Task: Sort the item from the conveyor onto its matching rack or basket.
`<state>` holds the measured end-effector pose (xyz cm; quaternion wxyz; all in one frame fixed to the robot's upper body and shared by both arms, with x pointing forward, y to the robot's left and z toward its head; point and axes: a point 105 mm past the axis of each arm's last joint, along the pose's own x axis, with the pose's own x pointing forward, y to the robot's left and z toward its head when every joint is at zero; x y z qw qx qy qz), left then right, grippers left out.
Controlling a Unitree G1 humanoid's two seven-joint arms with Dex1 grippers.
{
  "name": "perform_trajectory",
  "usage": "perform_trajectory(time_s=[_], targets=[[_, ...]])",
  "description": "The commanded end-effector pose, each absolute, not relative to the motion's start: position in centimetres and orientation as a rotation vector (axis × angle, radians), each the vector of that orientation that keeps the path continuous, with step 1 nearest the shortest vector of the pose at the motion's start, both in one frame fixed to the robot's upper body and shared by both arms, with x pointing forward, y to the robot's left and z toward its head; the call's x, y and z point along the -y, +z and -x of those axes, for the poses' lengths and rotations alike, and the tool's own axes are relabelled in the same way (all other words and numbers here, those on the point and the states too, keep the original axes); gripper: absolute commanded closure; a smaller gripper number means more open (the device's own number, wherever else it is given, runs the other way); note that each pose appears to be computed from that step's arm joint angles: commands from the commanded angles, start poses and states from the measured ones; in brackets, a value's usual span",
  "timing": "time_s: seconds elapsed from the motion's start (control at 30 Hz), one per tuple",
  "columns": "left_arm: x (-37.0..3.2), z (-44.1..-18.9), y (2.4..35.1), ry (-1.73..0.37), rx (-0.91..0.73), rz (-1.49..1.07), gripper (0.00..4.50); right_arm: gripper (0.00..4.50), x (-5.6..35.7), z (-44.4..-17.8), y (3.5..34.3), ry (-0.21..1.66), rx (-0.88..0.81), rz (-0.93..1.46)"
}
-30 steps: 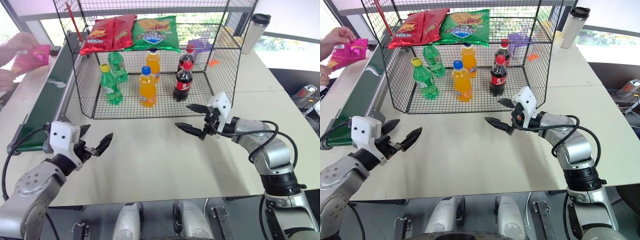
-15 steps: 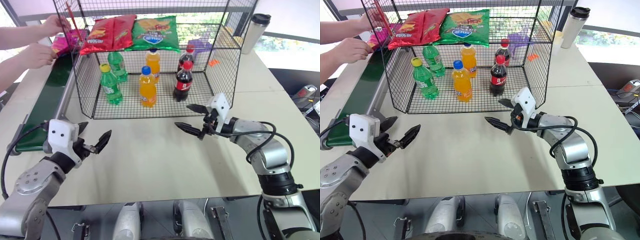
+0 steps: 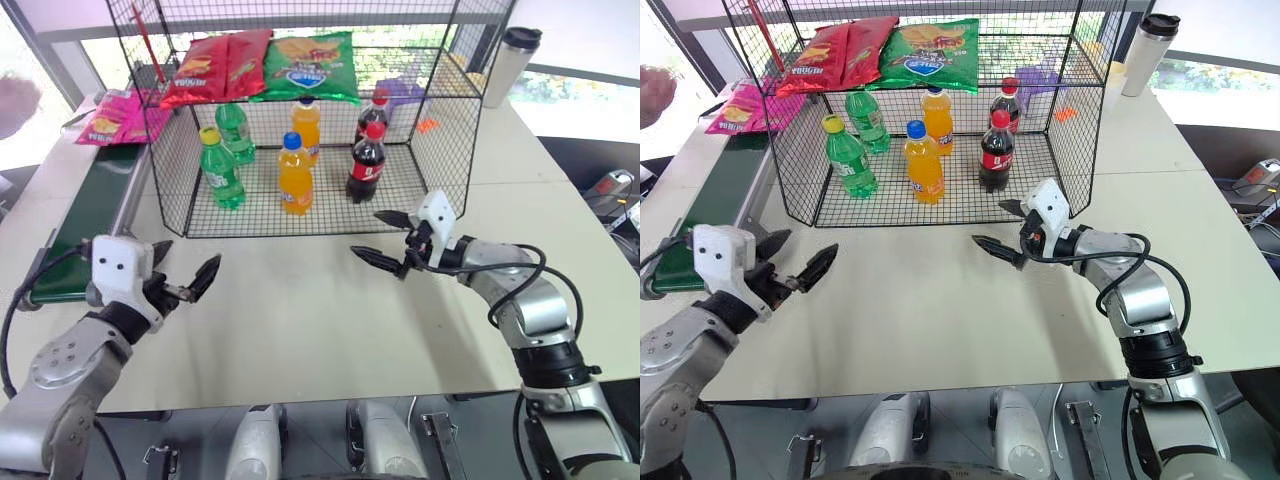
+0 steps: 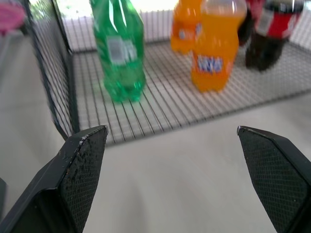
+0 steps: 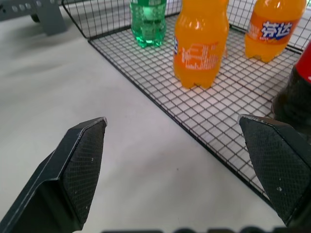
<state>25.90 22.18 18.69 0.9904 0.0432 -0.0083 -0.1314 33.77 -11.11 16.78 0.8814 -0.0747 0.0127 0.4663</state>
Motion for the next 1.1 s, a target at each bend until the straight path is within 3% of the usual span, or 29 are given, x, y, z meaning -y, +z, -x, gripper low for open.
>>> perform_trajectory(time_s=[0.03,0.17,0.33,0.57,1.1], targets=[[-26.5,-24.7,24.1,-0.104,0.106,-0.391,0.06,0.00,9.3,-32.4,22.0,1.090,0.105,0.007],[-30.8,-24.3,25.1,0.019,-0.035,-0.976,0.06,0.00,6.3,-31.2,24.2,1.229,0.148,-0.038],[-33.1,-24.6,23.1,0.034,-0.171,-1.494,0.06,0.00,3.7,-31.0,23.6,1.302,0.165,0.159],[-33.7,-25.0,21.4,0.045,-0.200,-1.629,0.06,0.00,3.4,-30.3,23.6,1.351,0.172,0.258],[-34.5,-25.8,19.7,0.115,-0.223,-1.621,0.06,0.00,4.5,-30.8,23.1,1.284,0.150,0.267]])
